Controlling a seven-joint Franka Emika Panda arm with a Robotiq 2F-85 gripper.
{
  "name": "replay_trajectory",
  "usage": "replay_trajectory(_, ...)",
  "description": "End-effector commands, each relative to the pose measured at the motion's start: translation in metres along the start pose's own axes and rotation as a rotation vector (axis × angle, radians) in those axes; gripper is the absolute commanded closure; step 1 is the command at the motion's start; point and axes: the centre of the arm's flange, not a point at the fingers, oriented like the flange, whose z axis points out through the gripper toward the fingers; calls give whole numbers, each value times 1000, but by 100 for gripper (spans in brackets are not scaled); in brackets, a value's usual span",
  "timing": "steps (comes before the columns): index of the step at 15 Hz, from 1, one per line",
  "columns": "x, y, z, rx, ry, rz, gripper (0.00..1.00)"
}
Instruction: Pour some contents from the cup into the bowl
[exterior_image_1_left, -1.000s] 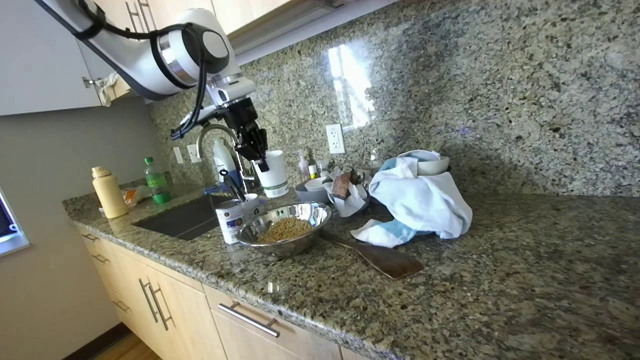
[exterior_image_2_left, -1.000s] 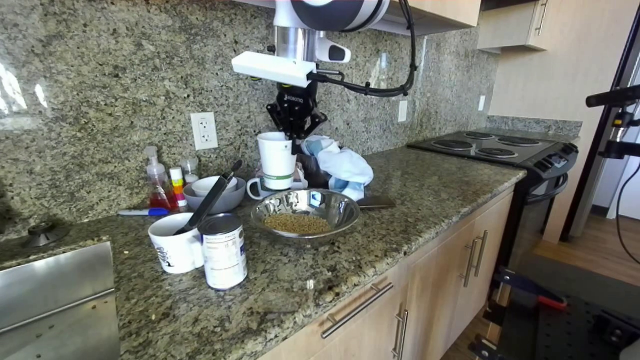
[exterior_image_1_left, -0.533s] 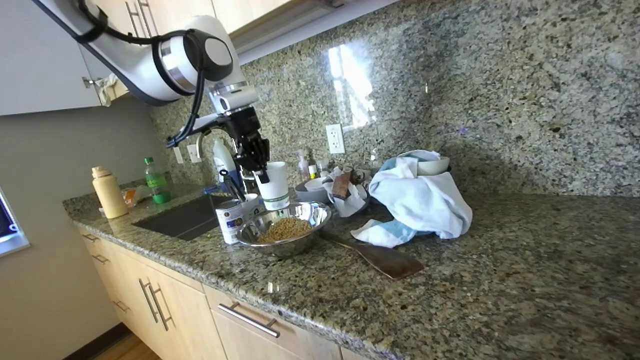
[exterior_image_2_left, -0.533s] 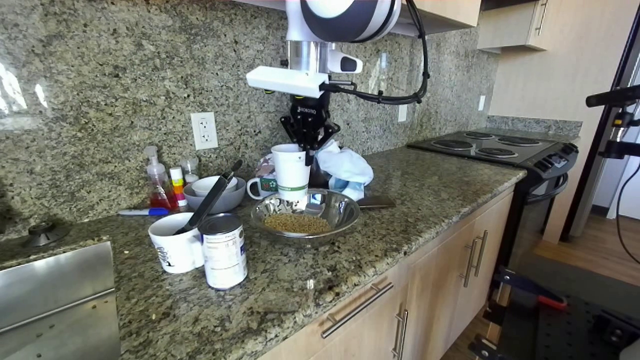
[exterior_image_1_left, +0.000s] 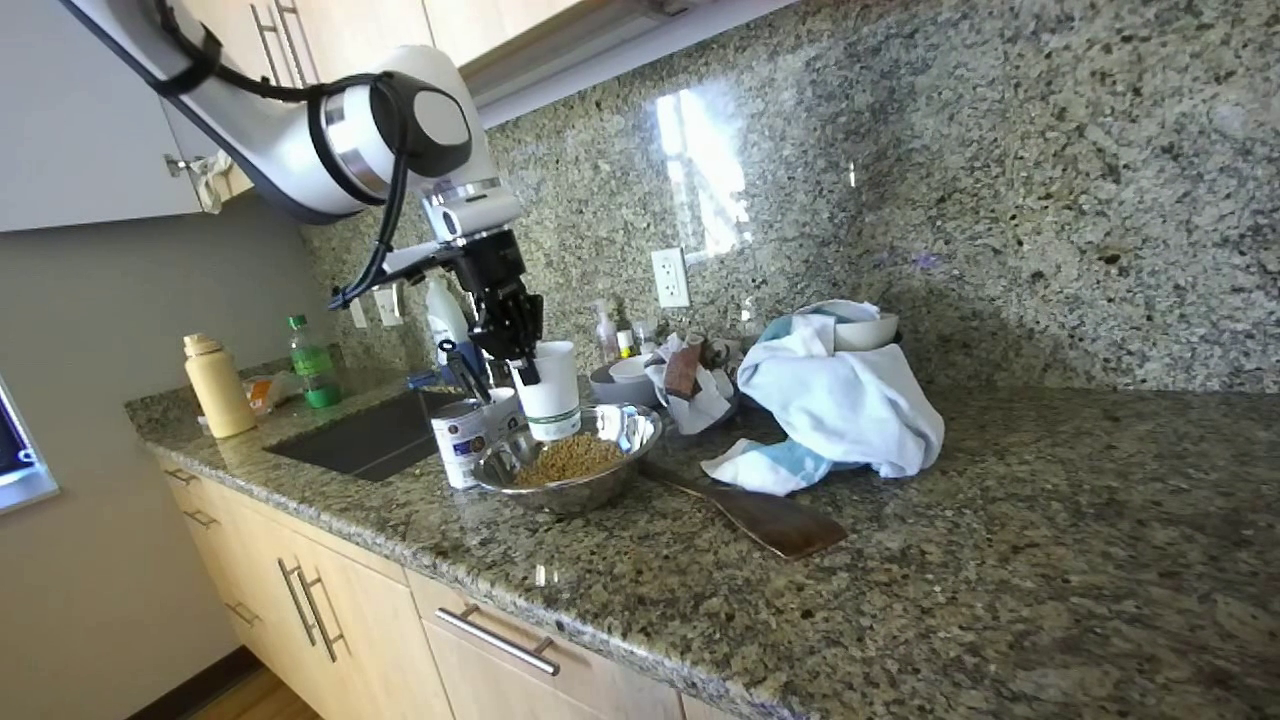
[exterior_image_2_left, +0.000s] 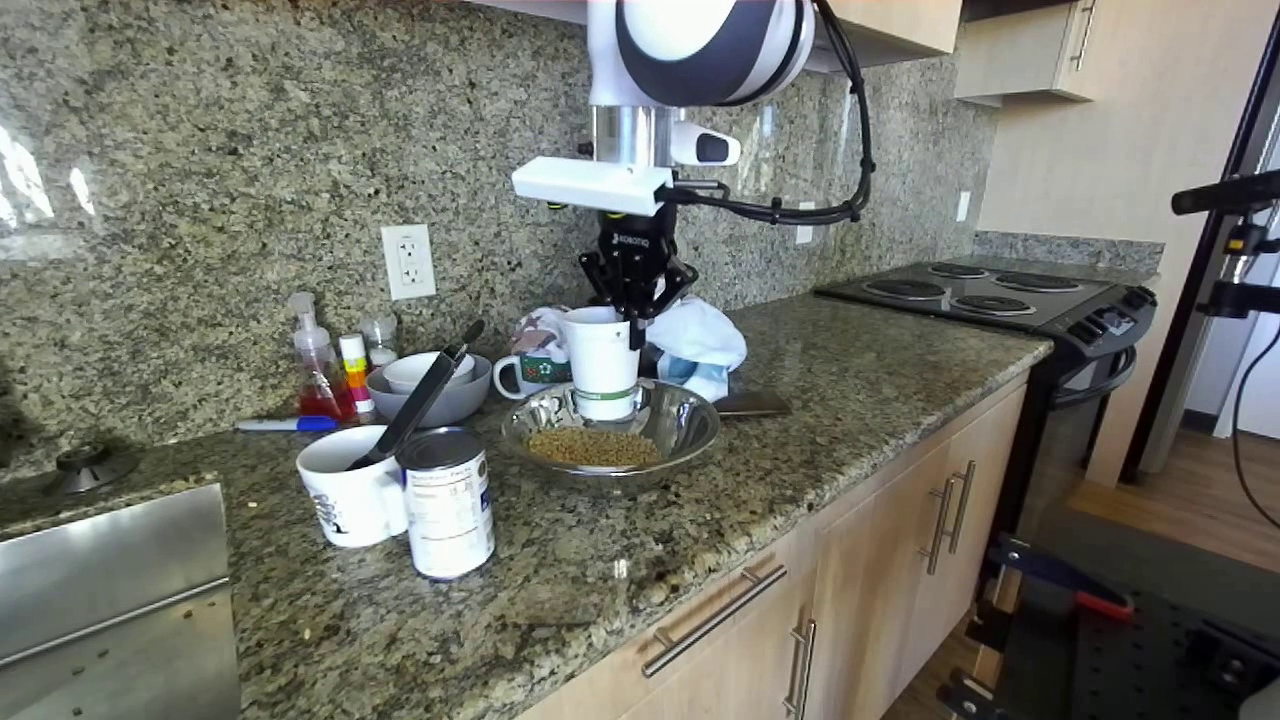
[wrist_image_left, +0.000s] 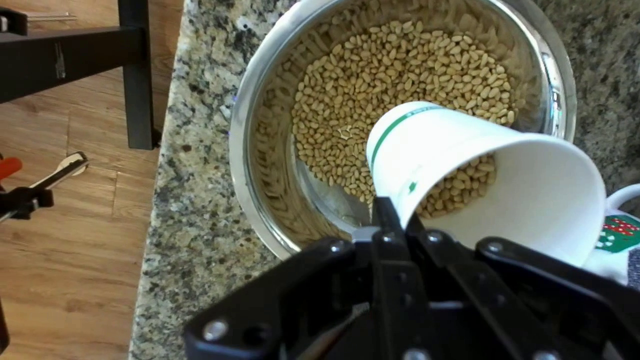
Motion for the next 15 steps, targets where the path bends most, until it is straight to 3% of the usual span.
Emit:
replay_trajectory(1,-1,1,1,0,0,-2,97)
replay_trajectory(15,-9,1,3,-13,10,-12,99)
